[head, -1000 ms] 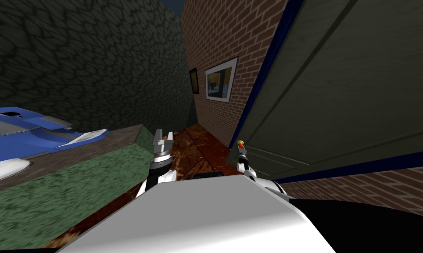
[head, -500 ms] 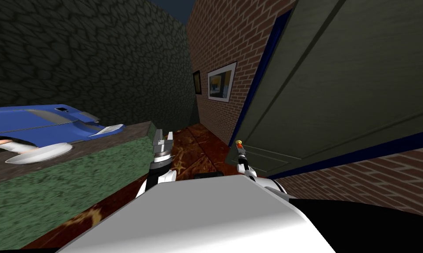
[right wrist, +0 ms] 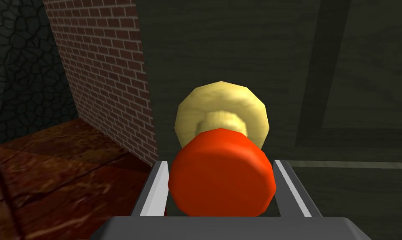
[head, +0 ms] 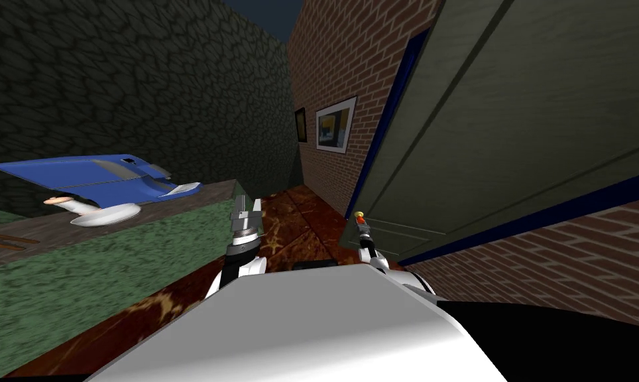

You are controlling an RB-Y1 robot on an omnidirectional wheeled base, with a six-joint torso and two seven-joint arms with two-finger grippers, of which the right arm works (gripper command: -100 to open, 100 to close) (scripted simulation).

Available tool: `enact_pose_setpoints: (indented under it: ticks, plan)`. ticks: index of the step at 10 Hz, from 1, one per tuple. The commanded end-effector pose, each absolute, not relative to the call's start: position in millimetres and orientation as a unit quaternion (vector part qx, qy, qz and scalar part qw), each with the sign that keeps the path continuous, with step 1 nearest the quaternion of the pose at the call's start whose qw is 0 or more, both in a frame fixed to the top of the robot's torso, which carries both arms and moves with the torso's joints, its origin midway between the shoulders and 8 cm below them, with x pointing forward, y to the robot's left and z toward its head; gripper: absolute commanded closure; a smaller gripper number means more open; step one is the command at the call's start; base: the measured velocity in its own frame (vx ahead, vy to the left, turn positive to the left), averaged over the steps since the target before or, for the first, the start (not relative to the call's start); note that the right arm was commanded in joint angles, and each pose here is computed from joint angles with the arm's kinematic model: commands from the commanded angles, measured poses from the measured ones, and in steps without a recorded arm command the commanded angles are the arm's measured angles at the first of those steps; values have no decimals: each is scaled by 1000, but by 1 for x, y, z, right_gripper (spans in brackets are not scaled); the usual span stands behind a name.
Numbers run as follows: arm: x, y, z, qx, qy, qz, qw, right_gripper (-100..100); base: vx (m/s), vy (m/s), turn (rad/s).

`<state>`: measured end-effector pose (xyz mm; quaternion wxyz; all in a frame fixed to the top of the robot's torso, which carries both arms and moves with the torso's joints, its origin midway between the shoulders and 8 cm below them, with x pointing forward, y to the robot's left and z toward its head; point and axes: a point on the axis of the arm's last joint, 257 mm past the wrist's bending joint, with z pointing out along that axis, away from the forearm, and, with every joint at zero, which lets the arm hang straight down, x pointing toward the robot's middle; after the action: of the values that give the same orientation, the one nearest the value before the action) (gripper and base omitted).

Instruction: Pull the door open

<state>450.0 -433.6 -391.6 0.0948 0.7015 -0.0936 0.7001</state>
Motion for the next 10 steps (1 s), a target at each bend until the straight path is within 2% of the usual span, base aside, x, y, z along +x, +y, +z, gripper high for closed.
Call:
enact_pose_setpoints:
  ticks: [1, 10]
  plan:
    - [450, -426, -393, 703, -84, 701, 85, 100, -191, -34, 51]
    - [451, -405, -392, 706, -46, 705, 47, 100, -164, -21, 38]
